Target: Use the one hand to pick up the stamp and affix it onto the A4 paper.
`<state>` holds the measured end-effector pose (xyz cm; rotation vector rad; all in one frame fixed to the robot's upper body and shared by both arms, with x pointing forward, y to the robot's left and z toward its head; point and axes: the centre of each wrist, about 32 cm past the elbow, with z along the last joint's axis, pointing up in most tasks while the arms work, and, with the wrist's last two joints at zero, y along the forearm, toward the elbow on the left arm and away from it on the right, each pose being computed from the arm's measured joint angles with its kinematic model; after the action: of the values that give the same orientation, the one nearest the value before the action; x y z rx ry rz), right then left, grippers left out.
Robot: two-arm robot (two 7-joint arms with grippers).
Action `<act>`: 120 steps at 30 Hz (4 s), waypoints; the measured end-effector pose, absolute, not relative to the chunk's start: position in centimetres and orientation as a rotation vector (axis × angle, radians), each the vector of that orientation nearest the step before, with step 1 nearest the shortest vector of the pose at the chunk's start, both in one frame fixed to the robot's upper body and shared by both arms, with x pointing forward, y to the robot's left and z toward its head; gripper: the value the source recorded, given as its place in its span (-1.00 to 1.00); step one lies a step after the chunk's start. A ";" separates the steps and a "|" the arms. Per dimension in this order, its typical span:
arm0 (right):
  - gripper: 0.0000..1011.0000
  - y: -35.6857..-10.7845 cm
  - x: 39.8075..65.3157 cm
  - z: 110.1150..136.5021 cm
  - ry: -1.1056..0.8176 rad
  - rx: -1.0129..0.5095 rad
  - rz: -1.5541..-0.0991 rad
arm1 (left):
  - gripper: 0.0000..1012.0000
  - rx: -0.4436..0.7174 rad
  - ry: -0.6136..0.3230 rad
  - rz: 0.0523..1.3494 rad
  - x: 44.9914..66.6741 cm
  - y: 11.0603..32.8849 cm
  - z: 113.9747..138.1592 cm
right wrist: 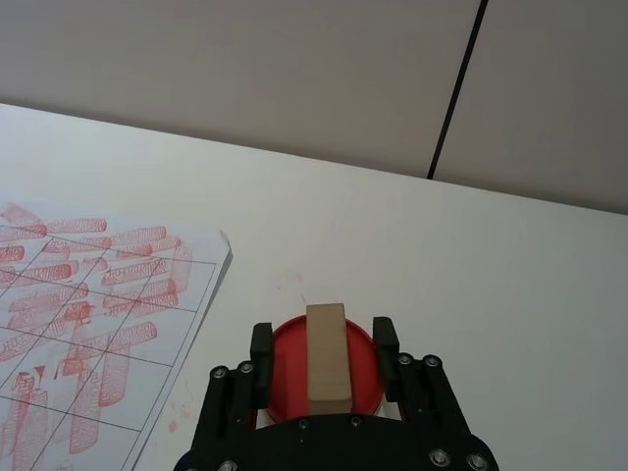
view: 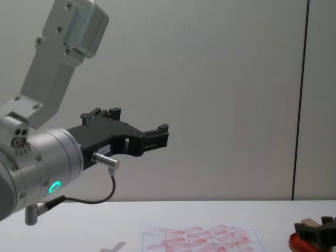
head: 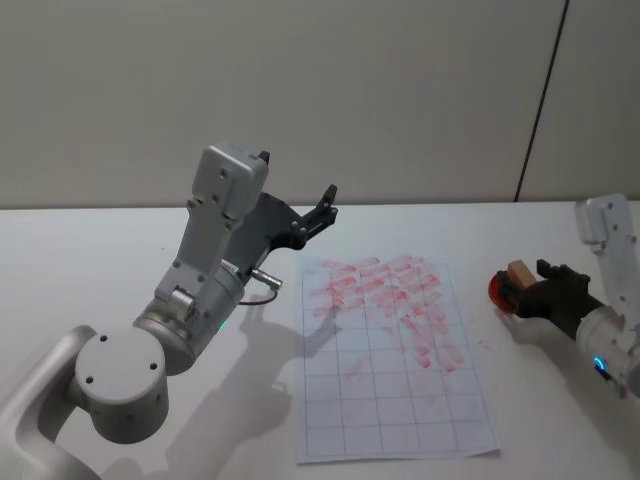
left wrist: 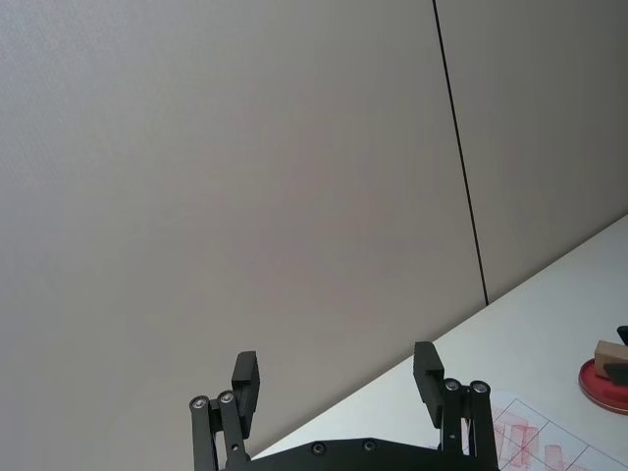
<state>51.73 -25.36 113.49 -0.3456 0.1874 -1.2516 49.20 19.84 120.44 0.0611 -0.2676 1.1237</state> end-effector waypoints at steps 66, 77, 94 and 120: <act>-0.56 -22.7 51.1 118.3 0.056 -0.248 -1.166 | 0.98 0.061 -0.268 1.124 49.2 19.8 120.4; -0.56 -20.1 49.9 118.2 0.078 -0.322 -1.062 | 0.98 0.061 -0.268 1.124 49.2 19.8 120.4; -0.56 -17.0 49.4 116.4 0.091 -0.413 -0.939 | 0.98 0.061 -0.268 1.124 49.2 19.8 120.4; -0.56 -15.5 50.6 113.0 0.076 -0.493 -0.919 | 0.98 0.061 -0.268 1.124 49.2 19.8 120.4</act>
<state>50.57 -15.49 112.96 -0.4929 0.0758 -0.9195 49.20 19.84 120.44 0.0611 -0.2676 1.1237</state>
